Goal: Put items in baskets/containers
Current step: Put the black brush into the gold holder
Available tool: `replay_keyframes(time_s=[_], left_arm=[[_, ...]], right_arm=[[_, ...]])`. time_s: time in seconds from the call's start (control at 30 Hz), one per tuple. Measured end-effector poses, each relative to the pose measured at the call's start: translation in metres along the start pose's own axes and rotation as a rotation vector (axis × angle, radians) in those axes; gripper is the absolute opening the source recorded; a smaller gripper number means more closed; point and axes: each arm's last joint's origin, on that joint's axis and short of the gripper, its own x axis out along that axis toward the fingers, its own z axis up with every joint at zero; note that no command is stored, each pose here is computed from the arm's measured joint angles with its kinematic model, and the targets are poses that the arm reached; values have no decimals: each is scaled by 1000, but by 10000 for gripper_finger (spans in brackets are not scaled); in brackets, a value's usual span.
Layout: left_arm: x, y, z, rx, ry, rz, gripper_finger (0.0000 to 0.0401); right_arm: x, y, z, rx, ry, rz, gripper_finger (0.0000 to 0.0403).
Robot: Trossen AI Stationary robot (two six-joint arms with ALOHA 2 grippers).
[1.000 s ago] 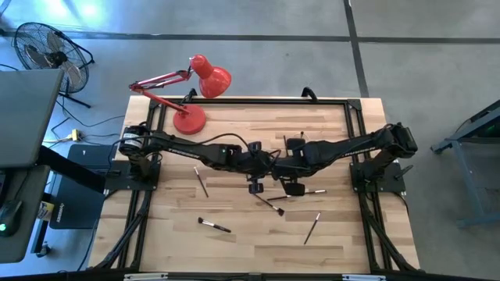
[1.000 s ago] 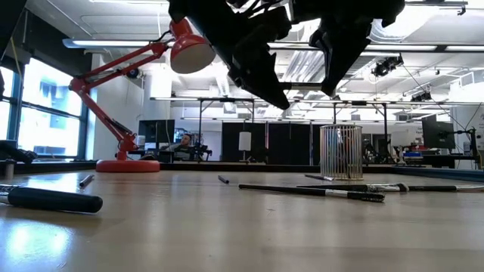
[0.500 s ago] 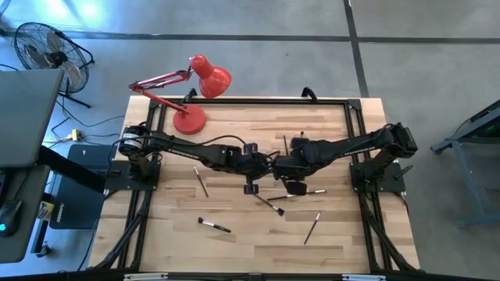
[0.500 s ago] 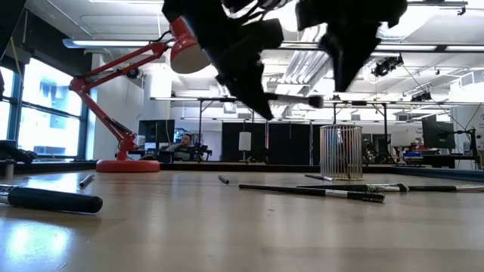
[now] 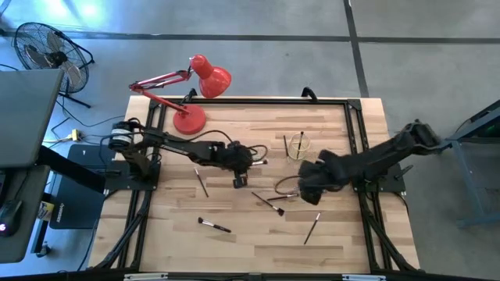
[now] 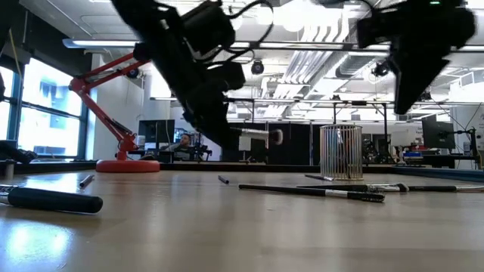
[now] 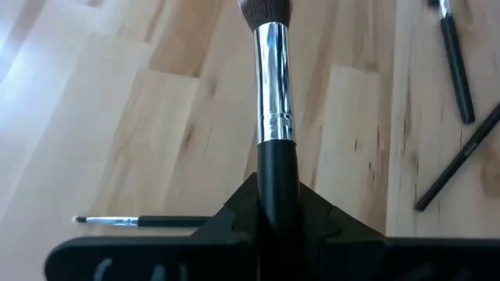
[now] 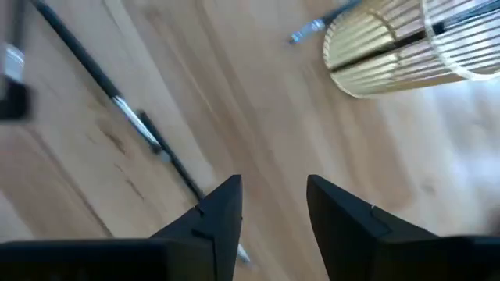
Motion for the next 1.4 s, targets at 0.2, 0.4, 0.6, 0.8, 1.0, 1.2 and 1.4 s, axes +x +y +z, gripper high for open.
replay_keyframes(time_s=[0.2,0.4,0.6,0.8,1.0,1.2,1.4], left_arm=[[-14,1,14,-30,-282,-82,27],[-23,-1,32,-33,-487,-135,27],[-33,-2,47,-78,-669,-164,28],[-39,-2,53,-92,-755,-174,28],[-37,-2,54,-103,-770,-175,28],[-37,-2,54,-113,-774,-180,28],[-36,-3,53,-109,-759,-187,28]], right_arm=[[31,5,-24,276,-561,211,125],[54,-3,-34,364,-975,399,124],[55,-11,-30,369,-1146,356,123],[42,-6,1,326,-1235,290,123],[23,-4,31,290,-1318,280,124],[14,-8,45,298,-1366,226,124],[14,-16,53,325,-1379,219,124]])
